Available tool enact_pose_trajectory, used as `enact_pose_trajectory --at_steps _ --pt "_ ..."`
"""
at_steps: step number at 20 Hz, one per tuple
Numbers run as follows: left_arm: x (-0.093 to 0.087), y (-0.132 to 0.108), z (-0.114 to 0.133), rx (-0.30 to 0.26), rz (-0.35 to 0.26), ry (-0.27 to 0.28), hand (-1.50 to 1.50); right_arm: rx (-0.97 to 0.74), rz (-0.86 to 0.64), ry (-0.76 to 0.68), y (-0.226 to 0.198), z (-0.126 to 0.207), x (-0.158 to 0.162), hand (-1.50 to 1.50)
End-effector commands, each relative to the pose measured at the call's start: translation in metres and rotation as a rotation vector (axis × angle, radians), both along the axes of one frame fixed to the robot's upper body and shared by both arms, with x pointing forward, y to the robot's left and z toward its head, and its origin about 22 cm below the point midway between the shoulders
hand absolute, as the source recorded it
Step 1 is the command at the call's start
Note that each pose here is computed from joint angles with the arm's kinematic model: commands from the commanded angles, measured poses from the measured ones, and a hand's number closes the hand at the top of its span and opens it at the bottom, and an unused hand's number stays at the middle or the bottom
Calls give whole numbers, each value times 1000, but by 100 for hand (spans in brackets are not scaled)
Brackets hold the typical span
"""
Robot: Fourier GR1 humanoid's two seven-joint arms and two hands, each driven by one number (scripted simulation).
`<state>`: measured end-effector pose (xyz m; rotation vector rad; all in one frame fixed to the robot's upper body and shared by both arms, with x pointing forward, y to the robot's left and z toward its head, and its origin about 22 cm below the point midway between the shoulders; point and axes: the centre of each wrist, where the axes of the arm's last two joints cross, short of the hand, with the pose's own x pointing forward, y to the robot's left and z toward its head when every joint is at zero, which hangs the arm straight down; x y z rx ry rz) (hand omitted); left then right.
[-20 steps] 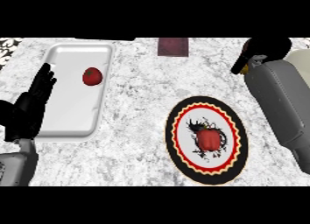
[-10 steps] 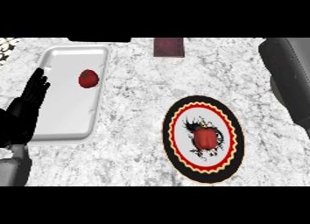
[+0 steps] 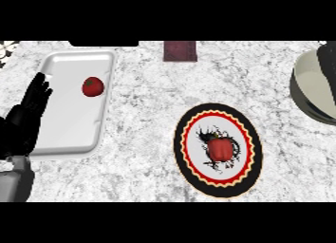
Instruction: Pick the sweet potato from the plate and place it in the bowl
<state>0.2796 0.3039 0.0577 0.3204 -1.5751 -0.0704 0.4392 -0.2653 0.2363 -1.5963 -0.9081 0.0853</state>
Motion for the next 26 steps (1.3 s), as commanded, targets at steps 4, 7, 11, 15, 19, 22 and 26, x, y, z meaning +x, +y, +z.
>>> enact_pose_trajectory --at_steps 4,7,11,15,19,22,26 --pt "10 -20 12 18 2 -2 0 42 -53 -88 -73 -38 -15 150" --pt "1 -7 -4 13 -3 -2 0 73 -59 -87 -101 -58 -15 150" --pt "-10 -9 -10 6 -18 3 0 78 -74 -102 -133 -70 -21 150" --pt "3 -12 0 15 -21 -16 0 137 -181 272 -153 -118 -37 150" --pt "-2 -17 -11 8 -23 -2 0 333 -178 140 -192 -100 -53 -150" --pt "-3 4 10 -10 -40 0 0 356 -120 177 -195 -126 -60 -150" --pt "-4 5 4 16 -7 21 0 390 -39 -24 -200 -126 -66 -150"
